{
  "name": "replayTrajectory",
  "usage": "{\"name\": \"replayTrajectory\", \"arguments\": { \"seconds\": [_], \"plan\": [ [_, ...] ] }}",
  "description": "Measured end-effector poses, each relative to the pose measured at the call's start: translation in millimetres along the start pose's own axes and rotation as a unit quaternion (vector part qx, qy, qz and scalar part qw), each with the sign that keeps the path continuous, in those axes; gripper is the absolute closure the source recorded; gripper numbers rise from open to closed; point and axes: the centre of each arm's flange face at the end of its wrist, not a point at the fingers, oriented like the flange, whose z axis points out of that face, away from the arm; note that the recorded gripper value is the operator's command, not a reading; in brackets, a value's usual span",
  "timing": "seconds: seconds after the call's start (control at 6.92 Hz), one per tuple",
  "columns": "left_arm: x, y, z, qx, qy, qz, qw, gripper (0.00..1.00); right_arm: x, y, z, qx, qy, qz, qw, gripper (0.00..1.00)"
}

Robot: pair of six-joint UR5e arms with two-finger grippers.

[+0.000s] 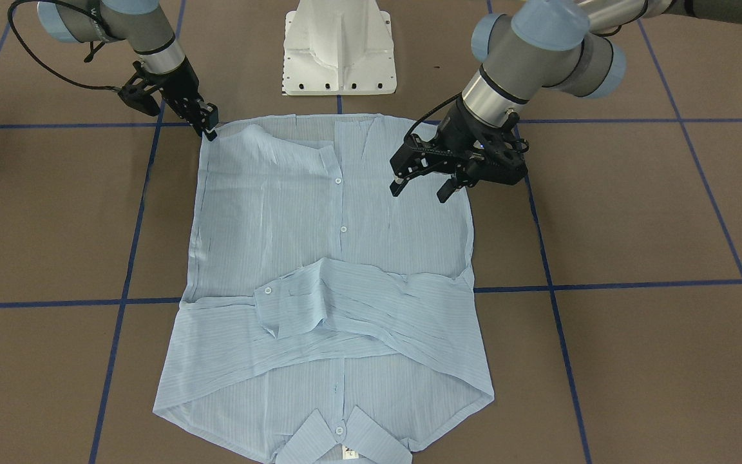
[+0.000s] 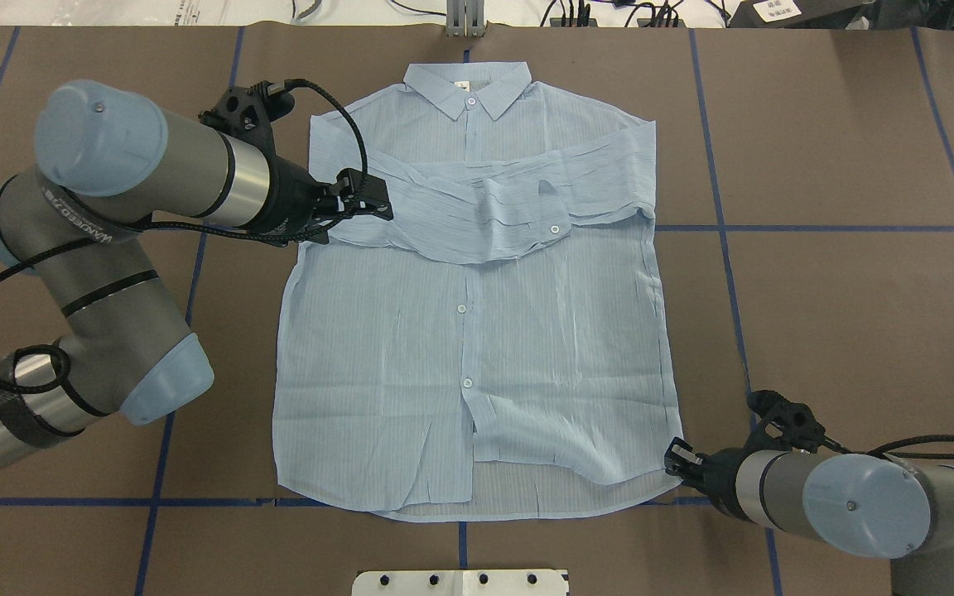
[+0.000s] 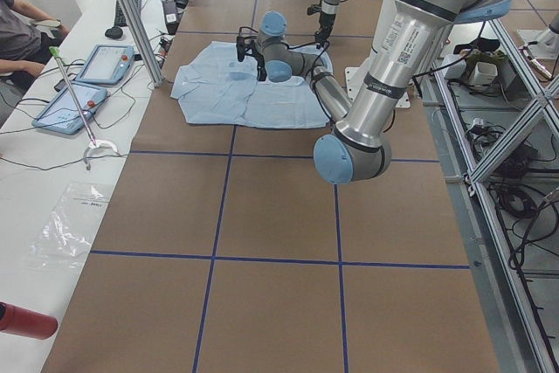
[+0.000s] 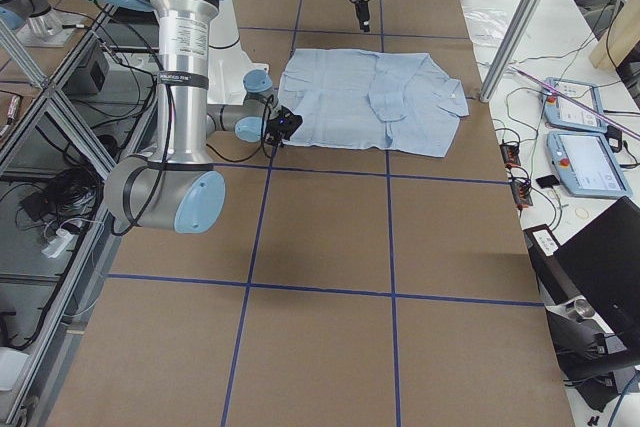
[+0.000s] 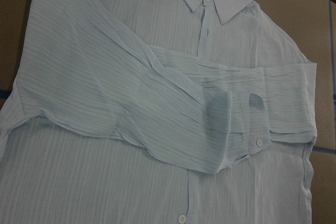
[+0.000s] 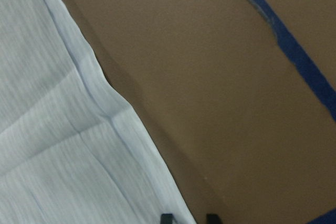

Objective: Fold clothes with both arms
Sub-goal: 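Move both grippers to the hem corners nearest the robot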

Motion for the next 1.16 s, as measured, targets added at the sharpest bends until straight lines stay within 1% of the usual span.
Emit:
{"name": "replayTrajectory", "arguments": {
  "seconds": [0.43,0.58,0.72,1.01,1.16],
  "plan": [
    [-10,4,-3,0.000,-0.003,-0.006,1.0000,0.02,-7,-4,-7,-0.002,-0.009,0.003,1.0000,1.00],
    [-25,20,-7,0.002,-0.009,-0.014,0.9999,0.02,-11,-6,-15,-0.002,-0.015,0.006,0.9999,1.00],
    [-45,43,-10,0.000,-0.018,-0.019,0.9997,0.02,-13,-8,-21,-0.002,-0.020,0.007,0.9998,1.00],
    [-84,86,-7,-0.023,-0.044,-0.034,0.9982,0.01,-14,-11,-26,0.000,-0.024,0.010,0.9997,1.00],
    [-101,115,5,-0.036,-0.064,-0.043,0.9964,0.01,-15,-13,-27,0.001,-0.024,0.010,0.9997,1.00]
  ]
}}
